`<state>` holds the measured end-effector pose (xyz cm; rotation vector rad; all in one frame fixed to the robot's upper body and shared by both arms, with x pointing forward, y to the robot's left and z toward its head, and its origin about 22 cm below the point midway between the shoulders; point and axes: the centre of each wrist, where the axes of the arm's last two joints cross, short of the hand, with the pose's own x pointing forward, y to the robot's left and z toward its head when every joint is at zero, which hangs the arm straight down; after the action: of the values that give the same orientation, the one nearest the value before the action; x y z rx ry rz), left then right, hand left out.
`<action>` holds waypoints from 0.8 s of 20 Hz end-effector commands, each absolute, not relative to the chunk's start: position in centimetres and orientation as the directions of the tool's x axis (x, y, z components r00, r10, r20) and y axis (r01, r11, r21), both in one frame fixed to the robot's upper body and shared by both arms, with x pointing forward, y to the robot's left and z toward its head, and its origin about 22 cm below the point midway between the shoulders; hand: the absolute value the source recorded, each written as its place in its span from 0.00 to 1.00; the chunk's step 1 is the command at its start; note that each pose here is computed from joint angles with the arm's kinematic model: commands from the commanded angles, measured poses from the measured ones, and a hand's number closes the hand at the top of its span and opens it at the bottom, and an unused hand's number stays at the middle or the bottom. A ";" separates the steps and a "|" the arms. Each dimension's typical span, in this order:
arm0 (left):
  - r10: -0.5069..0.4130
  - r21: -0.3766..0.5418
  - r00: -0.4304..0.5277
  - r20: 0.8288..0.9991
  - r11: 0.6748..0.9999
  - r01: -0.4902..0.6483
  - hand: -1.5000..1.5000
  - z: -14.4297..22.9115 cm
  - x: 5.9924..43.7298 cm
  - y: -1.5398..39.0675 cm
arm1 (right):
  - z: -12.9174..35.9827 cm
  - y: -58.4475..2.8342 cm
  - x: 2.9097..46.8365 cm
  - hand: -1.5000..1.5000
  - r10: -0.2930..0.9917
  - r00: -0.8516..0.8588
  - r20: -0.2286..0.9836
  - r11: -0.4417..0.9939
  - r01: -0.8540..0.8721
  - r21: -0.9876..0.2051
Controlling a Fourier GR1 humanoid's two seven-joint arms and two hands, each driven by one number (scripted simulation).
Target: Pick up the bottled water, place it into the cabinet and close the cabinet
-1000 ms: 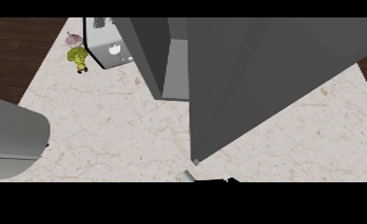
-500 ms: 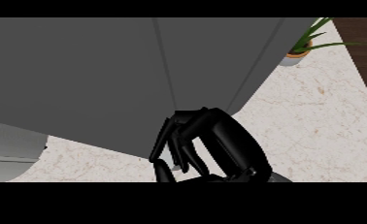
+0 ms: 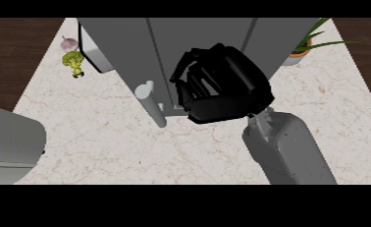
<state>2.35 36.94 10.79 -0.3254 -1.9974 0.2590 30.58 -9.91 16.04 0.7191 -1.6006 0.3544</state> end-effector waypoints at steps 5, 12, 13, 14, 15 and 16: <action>0.335 -0.321 -0.419 0.844 0.941 0.107 0.00 10.7 0.9 37.4 | 17.5 -11.5 36.7 1.00 -0.208 -0.022 0.978 0.744 -0.652 0.144; 0.337 -0.309 -0.425 0.840 0.941 0.136 0.00 11.7 1.8 37.2 | 17.2 -9.9 38.5 1.00 -0.183 -0.032 0.983 0.718 -0.687 0.111; 0.340 -0.316 -0.411 0.846 0.940 0.128 0.00 11.6 1.5 37.7 | 17.7 -9.2 37.9 1.00 -0.175 -0.001 0.984 0.717 -0.685 0.127; 0.354 -0.323 -0.409 0.841 0.935 0.144 0.00 11.9 1.5 37.8 | 17.0 -8.7 38.2 1.00 -0.162 -0.006 0.987 0.708 -0.697 0.112; 0.363 -0.336 -0.398 0.843 0.932 0.140 0.00 11.3 0.7 37.8 | 16.4 -9.4 38.3 1.00 -0.190 -0.004 0.982 0.720 -0.681 0.137; 0.351 -0.329 -0.398 0.848 0.936 0.124 0.00 10.9 1.5 37.5 | 17.2 -8.9 37.8 1.00 -0.218 -0.007 0.976 0.717 -0.679 0.155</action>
<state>1.40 37.58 11.25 -0.3415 -1.9929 0.2470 35.37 -10.18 15.31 0.7958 -1.5481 0.5329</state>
